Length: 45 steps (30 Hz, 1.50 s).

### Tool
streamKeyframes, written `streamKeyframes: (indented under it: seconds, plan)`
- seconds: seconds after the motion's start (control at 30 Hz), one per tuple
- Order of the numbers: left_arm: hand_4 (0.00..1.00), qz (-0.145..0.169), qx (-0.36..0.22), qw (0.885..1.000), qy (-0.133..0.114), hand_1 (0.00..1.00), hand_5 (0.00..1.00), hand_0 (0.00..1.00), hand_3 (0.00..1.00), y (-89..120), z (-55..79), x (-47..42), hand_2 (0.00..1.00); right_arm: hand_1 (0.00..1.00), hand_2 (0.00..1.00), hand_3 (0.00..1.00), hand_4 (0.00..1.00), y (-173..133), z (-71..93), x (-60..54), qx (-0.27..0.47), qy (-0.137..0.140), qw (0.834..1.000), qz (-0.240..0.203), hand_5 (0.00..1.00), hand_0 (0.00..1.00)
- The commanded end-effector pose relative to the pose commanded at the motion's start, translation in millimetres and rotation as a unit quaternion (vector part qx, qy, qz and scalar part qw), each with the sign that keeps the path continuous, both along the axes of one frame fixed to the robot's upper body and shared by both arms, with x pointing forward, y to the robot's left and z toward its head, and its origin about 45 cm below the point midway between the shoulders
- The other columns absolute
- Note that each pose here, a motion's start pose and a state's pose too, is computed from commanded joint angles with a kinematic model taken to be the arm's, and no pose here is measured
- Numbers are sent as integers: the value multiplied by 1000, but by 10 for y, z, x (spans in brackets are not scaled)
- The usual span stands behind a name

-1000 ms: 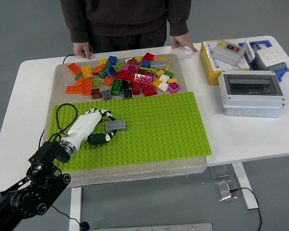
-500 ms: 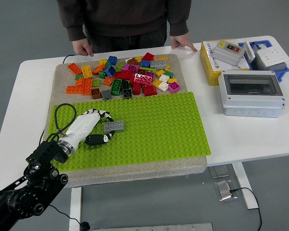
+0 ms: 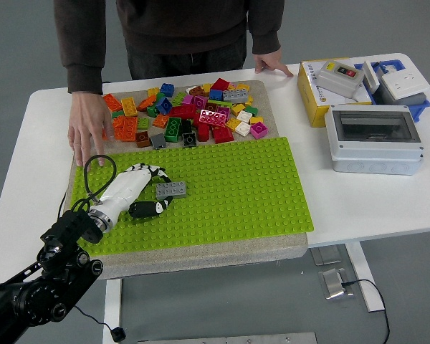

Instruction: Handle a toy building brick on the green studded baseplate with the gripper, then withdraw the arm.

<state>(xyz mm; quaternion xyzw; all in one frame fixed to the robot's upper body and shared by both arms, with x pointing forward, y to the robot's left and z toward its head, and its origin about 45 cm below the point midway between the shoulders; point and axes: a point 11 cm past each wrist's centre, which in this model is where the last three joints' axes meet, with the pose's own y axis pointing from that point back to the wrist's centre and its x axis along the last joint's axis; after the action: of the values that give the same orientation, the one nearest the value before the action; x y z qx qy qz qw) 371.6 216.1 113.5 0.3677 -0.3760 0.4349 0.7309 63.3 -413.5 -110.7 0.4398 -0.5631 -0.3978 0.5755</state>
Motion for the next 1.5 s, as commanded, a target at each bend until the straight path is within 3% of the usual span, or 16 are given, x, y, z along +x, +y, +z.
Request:
streamKeyframes:
  seconds: [0.8, 0.83, 1.5]
  plan:
    - [623, 0, 12, 1000, 2, 902, 257, 987, 603, 12, -6, 12, 865, 655, 684, 517, 412, -1, -1, -6, 0, 0, 1000, 0, 703, 656]
    - [627, 0, 13, 1000, 2, 904, 259, 987, 685, 13, -4, 13, 873, 655, 684, 518, 413, -1, -1, -5, 0, -1, 1000, 0, 702, 655]
    - [637, -7, 23, 1000, -2, 910, 264, 991, 729, 5, 53, 31, 883, 650, 682, 517, 414, -11, 3, 7, -3, -8, 1000, -1, 701, 653]
